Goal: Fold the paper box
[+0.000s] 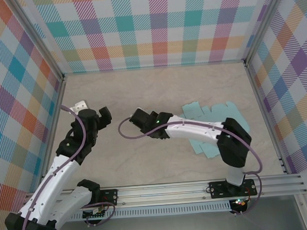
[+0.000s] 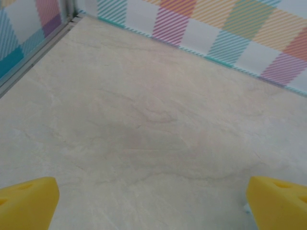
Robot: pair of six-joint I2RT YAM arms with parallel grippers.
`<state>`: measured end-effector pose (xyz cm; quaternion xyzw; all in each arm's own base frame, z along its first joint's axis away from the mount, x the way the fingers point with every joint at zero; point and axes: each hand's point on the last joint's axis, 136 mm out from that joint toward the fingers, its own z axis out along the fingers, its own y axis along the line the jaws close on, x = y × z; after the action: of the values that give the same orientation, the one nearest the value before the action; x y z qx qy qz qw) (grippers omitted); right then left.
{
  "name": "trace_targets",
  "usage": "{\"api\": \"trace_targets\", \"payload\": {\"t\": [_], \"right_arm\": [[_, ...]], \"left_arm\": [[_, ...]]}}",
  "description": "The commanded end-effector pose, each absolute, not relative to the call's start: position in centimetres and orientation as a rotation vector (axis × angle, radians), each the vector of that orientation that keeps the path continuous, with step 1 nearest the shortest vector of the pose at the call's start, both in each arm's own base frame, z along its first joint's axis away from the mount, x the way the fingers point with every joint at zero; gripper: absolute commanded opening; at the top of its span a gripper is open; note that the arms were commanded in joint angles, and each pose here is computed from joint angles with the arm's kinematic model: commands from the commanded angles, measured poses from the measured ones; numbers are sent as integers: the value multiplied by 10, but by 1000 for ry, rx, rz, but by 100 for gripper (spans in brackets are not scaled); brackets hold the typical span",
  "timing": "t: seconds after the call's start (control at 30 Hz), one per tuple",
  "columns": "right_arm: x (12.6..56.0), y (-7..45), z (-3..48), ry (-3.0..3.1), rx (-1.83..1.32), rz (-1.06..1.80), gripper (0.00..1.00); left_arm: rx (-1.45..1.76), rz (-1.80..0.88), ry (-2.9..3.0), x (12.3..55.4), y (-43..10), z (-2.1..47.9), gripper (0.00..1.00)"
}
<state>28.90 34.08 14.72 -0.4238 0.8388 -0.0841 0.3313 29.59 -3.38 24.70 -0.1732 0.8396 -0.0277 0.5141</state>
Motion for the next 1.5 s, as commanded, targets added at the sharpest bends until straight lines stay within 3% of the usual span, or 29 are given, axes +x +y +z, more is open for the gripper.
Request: {"api": "trace_targets", "payload": {"t": [0.0,0.17,0.23,0.53,0.93,1.23,1.47], "right_arm": [[260,342,145,2344,-1211,42,1],[252,338,133,2461,-1292,239,2],[252,336,125,2506,-1315,287,2],[265,337,117,2512,-1350,355,10],[268,341,125,2486,-1335,375,22],[270,344,134,2471,-1302,395,28],[272,346,137,2458,-1279,407,30]], "left_arm": [[-295,-115,2053,300,-48,259,100],[-74,-209,2078,311,-78,260,99],[20,-262,2084,316,-90,254,95],[462,-504,2096,325,-132,208,61],[926,-649,2124,308,-166,174,58],[1024,-657,2172,322,-170,162,56],[1092,-704,2161,321,-182,158,48]]}}
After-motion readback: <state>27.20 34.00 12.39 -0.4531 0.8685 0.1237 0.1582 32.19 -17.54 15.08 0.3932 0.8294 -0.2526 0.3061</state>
